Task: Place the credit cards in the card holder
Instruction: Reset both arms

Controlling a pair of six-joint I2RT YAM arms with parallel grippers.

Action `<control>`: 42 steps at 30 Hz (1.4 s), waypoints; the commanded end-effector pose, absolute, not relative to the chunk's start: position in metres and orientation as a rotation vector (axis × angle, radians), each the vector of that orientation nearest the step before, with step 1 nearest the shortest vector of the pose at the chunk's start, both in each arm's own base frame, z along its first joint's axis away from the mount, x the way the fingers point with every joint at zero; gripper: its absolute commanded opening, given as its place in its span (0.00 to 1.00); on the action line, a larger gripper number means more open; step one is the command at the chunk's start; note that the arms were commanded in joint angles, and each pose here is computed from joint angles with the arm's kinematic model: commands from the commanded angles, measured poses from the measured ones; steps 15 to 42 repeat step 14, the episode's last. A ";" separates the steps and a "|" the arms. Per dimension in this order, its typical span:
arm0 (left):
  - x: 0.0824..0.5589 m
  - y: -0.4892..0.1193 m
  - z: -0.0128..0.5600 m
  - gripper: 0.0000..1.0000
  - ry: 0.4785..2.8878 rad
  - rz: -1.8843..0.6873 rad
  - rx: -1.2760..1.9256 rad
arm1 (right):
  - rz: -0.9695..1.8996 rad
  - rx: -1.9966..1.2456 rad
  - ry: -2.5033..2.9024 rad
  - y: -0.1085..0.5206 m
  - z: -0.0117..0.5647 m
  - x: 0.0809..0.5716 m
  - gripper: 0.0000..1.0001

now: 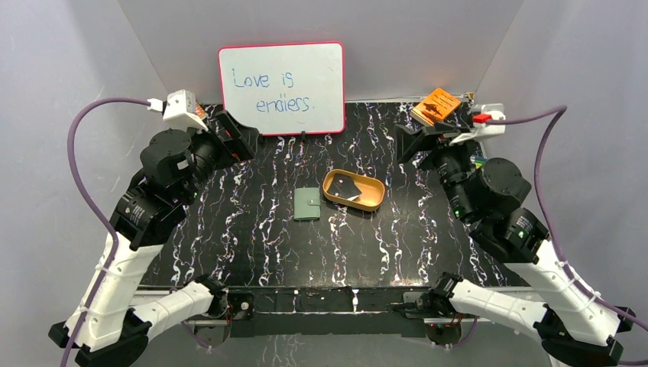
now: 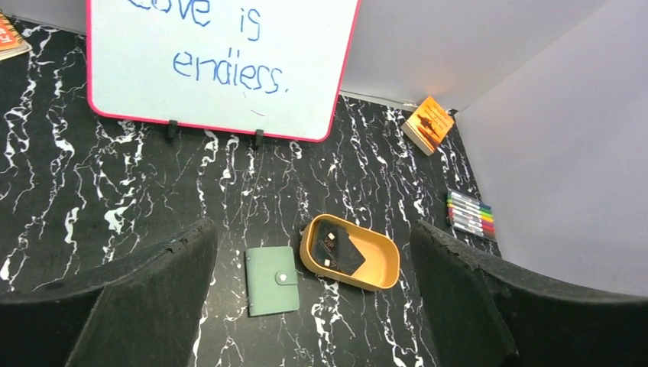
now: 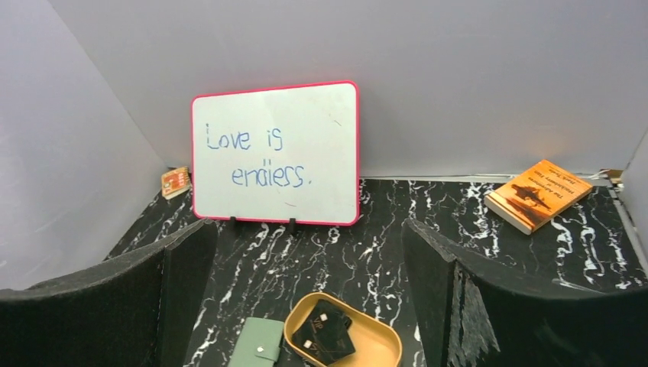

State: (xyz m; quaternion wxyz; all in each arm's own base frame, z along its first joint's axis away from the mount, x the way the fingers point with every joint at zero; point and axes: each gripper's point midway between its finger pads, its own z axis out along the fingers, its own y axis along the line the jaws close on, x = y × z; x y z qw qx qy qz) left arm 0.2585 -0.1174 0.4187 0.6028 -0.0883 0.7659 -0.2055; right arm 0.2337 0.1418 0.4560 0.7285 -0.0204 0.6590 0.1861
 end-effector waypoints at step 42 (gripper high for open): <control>0.262 -0.129 0.442 0.94 1.711 -0.533 -0.221 | 0.450 -0.105 1.656 0.185 0.442 0.246 0.99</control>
